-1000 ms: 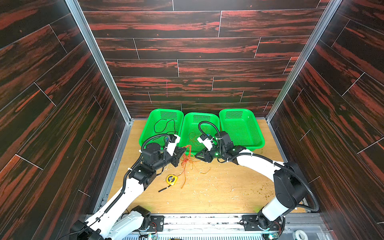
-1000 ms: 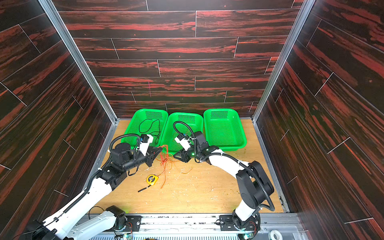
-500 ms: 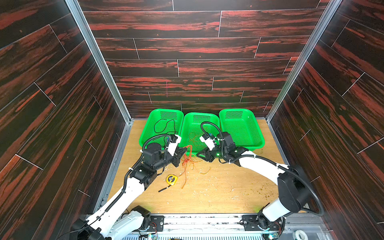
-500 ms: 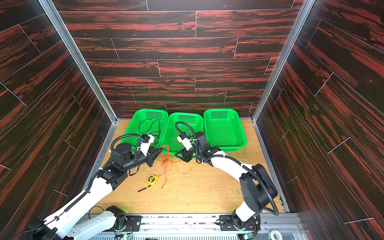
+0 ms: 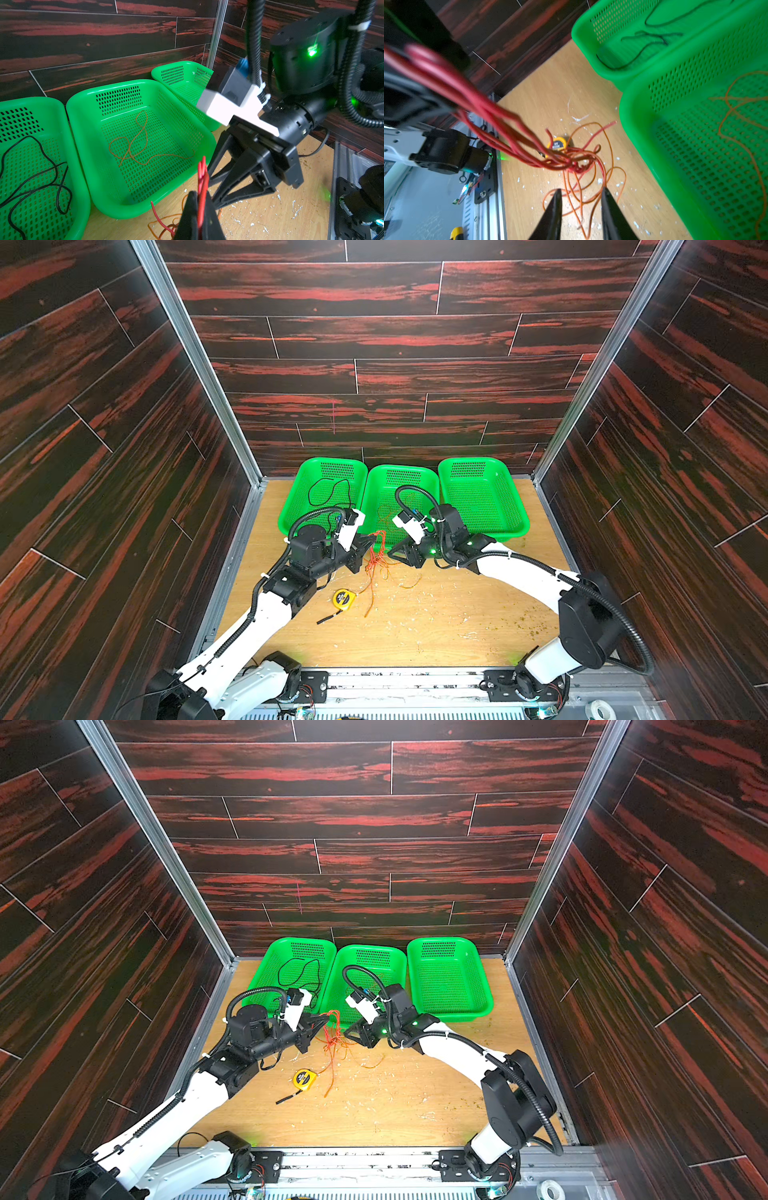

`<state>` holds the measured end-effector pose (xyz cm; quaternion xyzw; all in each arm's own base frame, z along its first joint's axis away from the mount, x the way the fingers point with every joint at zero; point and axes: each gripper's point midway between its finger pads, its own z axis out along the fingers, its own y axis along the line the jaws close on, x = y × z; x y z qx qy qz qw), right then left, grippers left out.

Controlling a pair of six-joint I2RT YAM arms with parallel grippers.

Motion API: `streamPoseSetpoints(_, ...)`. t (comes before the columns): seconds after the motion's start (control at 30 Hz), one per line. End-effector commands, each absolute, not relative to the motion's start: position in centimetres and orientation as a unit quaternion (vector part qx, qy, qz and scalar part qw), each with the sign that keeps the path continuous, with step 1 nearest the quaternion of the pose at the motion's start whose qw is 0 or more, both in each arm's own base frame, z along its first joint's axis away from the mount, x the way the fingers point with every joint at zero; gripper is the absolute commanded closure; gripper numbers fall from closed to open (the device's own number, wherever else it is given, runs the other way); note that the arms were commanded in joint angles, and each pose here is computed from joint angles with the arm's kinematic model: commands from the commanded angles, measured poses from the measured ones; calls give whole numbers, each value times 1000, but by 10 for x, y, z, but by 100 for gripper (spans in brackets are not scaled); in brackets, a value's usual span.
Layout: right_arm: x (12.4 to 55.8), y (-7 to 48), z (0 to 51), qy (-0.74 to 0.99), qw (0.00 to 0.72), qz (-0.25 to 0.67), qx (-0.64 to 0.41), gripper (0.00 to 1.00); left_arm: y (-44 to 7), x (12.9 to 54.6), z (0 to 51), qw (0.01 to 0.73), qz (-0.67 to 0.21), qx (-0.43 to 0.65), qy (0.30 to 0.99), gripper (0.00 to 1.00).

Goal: Untangle the cables
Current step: 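Grasp an orange strand from the red bundle with the right gripper and pull it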

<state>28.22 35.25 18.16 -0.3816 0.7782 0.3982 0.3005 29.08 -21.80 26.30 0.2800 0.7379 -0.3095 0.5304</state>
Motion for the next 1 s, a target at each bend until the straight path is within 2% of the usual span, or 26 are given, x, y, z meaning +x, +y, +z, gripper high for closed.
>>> streamPoseSetpoints(0.0,288,350,166,793,294,378,-377,70,-221,293,286,560,-308,289,713,100)
streamPoseSetpoints(0.13,294,349,163,798,299,367,-373,74,-221,293,287,560,-308,289,713,100)
streamPoseSetpoints(0.5,291,353,152,803,276,375,-371,75,-221,292,290,563,-307,289,710,100)
streamPoseSetpoints(0.6,292,353,152,804,276,375,-369,82,-221,292,290,564,-307,290,710,100)
streamPoseSetpoints(0.67,290,355,152,803,270,381,-371,81,-220,292,290,566,-305,289,709,100)
streamPoseSetpoints(0.77,287,358,151,799,257,394,-373,74,-219,292,291,570,-301,287,709,100)
streamPoseSetpoints(0.87,287,360,147,802,249,397,-370,73,-217,292,293,574,-299,285,708,100)
streamPoseSetpoints(0.97,290,358,142,810,248,387,-364,84,-216,291,294,578,-297,283,706,100)
